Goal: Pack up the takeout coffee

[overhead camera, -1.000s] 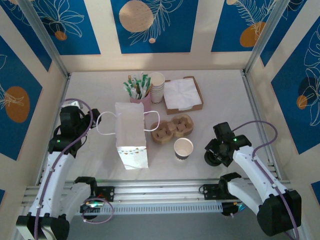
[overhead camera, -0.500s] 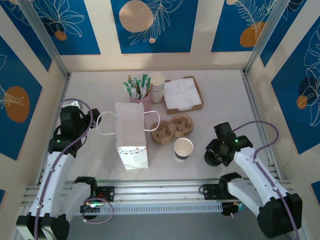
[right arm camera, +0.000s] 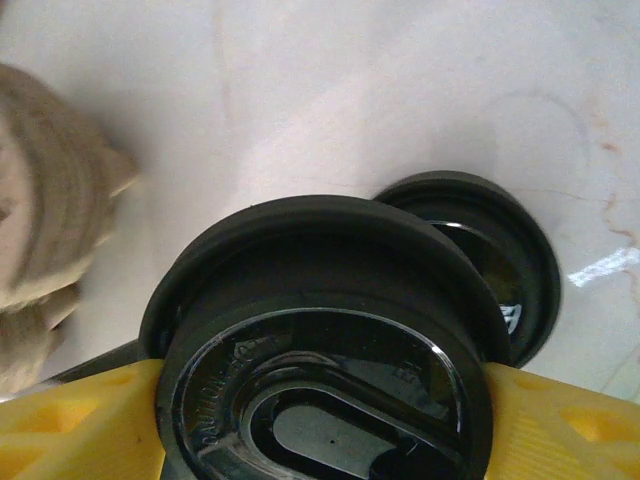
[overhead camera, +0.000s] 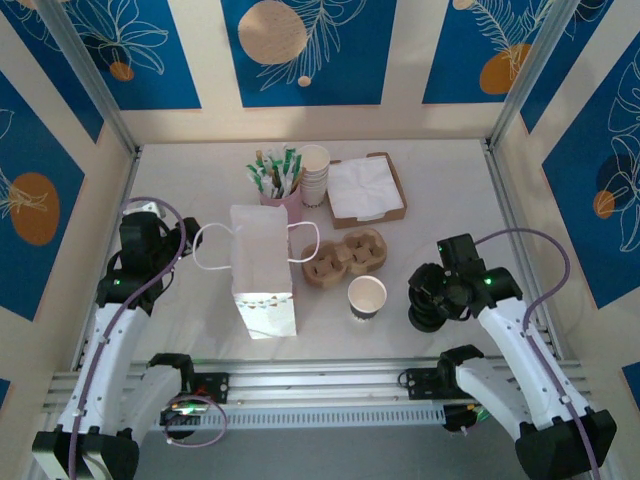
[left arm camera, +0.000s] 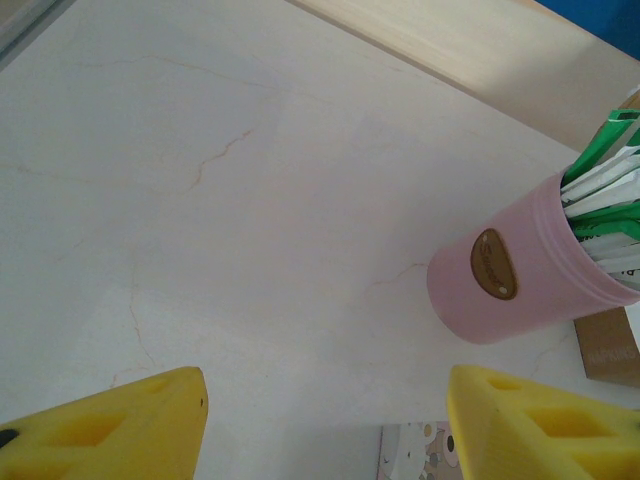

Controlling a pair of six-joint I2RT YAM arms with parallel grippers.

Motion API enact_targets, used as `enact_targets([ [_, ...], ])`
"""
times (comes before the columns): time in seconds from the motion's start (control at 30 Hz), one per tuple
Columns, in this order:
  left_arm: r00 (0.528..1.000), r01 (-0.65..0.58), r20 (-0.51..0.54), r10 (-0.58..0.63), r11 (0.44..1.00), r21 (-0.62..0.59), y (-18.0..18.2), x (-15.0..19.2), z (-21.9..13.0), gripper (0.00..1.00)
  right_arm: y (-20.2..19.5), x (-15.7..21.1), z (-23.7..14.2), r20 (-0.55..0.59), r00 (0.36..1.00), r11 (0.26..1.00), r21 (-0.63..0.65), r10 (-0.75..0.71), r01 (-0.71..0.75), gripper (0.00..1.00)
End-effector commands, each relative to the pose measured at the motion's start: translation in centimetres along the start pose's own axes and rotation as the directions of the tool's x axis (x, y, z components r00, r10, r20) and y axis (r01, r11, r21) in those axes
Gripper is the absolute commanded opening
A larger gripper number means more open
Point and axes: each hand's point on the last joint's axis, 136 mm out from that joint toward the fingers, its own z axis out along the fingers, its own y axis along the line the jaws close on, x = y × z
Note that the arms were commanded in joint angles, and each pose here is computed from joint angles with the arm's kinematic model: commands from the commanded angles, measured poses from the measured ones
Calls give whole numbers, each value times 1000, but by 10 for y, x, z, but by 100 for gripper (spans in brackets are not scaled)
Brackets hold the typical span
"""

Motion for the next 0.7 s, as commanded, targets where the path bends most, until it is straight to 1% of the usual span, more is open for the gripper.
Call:
enact_targets([
  [0.0,1000,6,18,-6,1000,-9,3,-2,-2,65,28,4,-20,-29,993,988,-113,-112,108,75],
  [0.17,1000,8,19,-8,1000,-9,3,-2,-2,65,59,15,-34,-51,958,948,-171,-281,269,73],
  [0.23,1000,6,20,-6,1000,-13,4,-2,-2,65,70,22,-37,-55,927,918,-173,-370,356,73],
  [0.3,1000,5,22,-5,1000,-17,5,-2,-2,65,80,30,-39,-61,881,877,-155,-469,456,73],
  [0.4,1000,5,20,-4,1000,-15,4,-2,-2,65,91,45,-36,-110,818,823,-153,-564,547,73],
  [0.53,1000,3,19,-3,1000,-15,4,-2,-2,65,98,60,-28,-182,744,766,-147,-643,626,73],
  [0.67,1000,2,21,-1,1000,-18,5,-2,-2,65,96,67,-16,-240,691,725,-88,-681,684,74],
])
